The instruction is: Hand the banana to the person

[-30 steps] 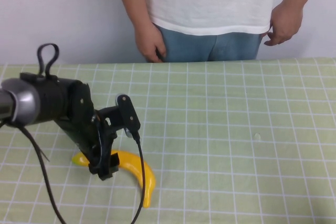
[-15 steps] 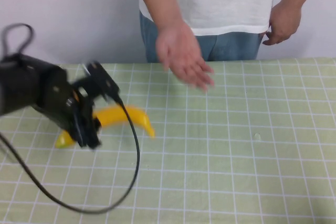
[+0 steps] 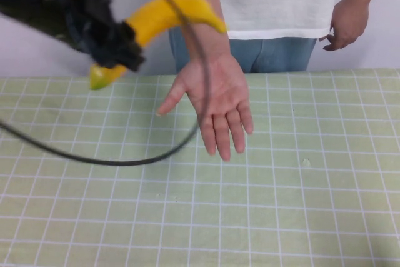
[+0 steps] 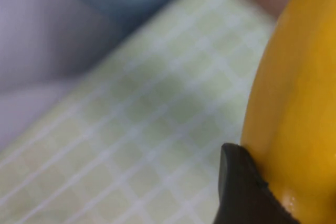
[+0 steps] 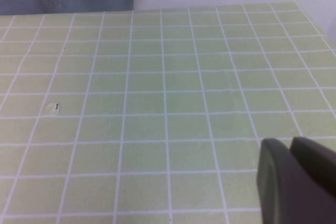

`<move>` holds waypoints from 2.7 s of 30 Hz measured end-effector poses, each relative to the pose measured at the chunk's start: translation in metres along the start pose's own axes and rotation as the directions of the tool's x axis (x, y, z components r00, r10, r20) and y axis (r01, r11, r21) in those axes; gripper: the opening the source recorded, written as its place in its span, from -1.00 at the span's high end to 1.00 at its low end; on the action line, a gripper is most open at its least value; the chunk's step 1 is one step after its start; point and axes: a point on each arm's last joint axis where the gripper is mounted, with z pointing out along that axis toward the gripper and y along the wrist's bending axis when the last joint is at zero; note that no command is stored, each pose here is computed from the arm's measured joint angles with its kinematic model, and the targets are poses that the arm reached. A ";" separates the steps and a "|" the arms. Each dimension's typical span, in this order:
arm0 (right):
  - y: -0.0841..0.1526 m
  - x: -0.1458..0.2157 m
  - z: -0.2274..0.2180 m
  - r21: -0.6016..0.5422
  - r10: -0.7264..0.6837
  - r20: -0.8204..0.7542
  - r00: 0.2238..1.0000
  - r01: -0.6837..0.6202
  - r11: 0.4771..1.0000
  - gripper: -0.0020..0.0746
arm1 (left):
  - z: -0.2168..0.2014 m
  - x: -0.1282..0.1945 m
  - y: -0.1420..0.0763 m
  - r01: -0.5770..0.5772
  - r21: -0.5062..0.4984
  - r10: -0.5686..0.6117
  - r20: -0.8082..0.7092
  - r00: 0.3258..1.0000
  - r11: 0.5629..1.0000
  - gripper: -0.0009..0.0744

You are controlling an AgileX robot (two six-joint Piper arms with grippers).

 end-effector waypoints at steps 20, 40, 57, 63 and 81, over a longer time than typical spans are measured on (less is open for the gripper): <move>0.000 0.000 0.000 0.000 0.000 0.000 1.000 0.000 1.000 0.97 | 0.101 -0.031 -0.053 -0.068 0.244 0.144 -0.309 0.940 0.967 -0.11; 0.000 0.000 0.000 0.000 0.000 0.000 1.000 0.000 1.000 0.97 | -0.049 -0.024 -0.042 0.017 0.092 -0.008 -0.095 0.995 0.996 0.88; 0.000 0.000 0.000 0.000 0.000 0.000 1.000 0.000 1.000 0.97 | -0.136 0.179 -0.111 0.244 0.123 -0.261 0.155 0.953 0.962 0.98; 0.000 0.000 0.000 0.000 0.000 0.000 1.000 0.000 1.000 0.97 | -0.164 0.221 -0.123 0.249 0.107 -0.270 0.415 0.869 0.963 0.98; 0.000 0.000 0.000 0.000 0.000 0.002 1.000 0.000 1.000 0.97 | -0.177 0.257 -0.114 0.343 -0.133 -0.198 0.603 0.773 0.930 0.98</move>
